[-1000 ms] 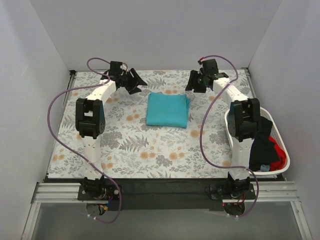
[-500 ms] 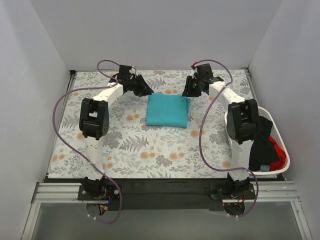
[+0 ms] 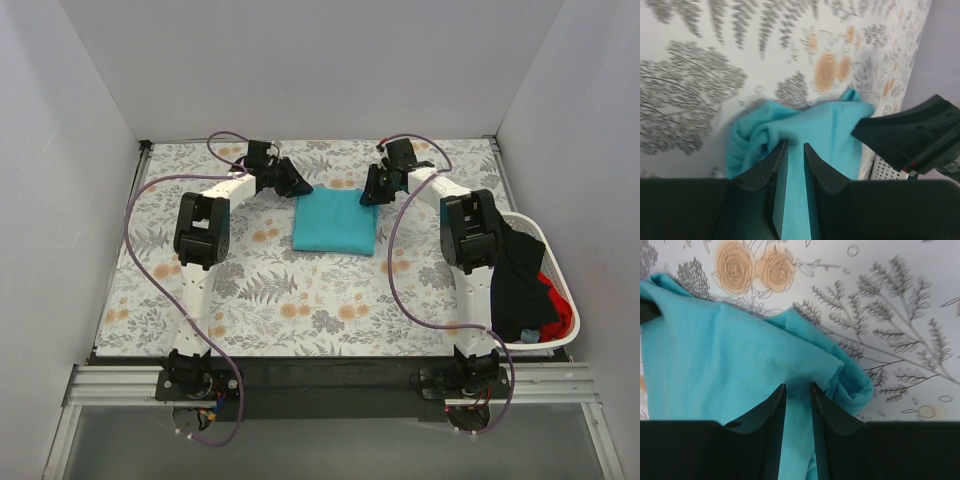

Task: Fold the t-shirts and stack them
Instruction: Fold the tshirt

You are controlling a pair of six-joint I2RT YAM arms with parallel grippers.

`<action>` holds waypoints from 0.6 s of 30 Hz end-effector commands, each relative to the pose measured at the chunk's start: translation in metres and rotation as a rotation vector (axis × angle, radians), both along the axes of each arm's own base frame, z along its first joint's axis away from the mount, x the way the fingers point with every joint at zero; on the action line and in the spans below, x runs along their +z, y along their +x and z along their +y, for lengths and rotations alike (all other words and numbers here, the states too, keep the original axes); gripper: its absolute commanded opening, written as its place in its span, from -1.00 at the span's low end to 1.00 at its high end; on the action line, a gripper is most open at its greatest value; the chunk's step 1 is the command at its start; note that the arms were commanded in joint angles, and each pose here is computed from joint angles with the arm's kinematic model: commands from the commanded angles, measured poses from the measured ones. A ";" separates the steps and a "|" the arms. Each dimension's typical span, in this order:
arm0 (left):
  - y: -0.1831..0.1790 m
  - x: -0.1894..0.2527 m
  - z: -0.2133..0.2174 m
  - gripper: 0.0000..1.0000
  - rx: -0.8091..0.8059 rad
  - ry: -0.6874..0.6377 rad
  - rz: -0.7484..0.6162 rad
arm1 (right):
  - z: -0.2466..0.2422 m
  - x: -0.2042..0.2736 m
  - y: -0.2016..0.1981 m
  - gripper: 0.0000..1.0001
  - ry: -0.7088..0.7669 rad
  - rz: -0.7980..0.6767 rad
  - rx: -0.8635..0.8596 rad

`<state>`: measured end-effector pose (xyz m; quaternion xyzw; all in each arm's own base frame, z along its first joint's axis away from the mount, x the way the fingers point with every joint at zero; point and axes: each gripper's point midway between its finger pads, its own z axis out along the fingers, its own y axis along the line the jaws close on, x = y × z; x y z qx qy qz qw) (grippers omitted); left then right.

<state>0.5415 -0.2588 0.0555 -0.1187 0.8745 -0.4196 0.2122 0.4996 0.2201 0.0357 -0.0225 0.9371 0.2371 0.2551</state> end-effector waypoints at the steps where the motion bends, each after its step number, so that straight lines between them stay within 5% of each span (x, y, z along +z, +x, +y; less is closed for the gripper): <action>1: 0.016 -0.013 0.012 -0.65 0.072 -0.004 0.031 | -0.009 0.004 0.019 -0.34 0.040 -0.019 -0.035; 12: 0.024 -0.007 0.025 -0.63 0.098 -0.021 0.018 | -0.020 0.001 0.024 -0.37 0.059 -0.013 -0.039; 18: 0.039 0.063 0.037 -0.20 0.095 -0.047 -0.128 | -0.019 0.043 0.034 -0.21 0.084 -0.098 -0.016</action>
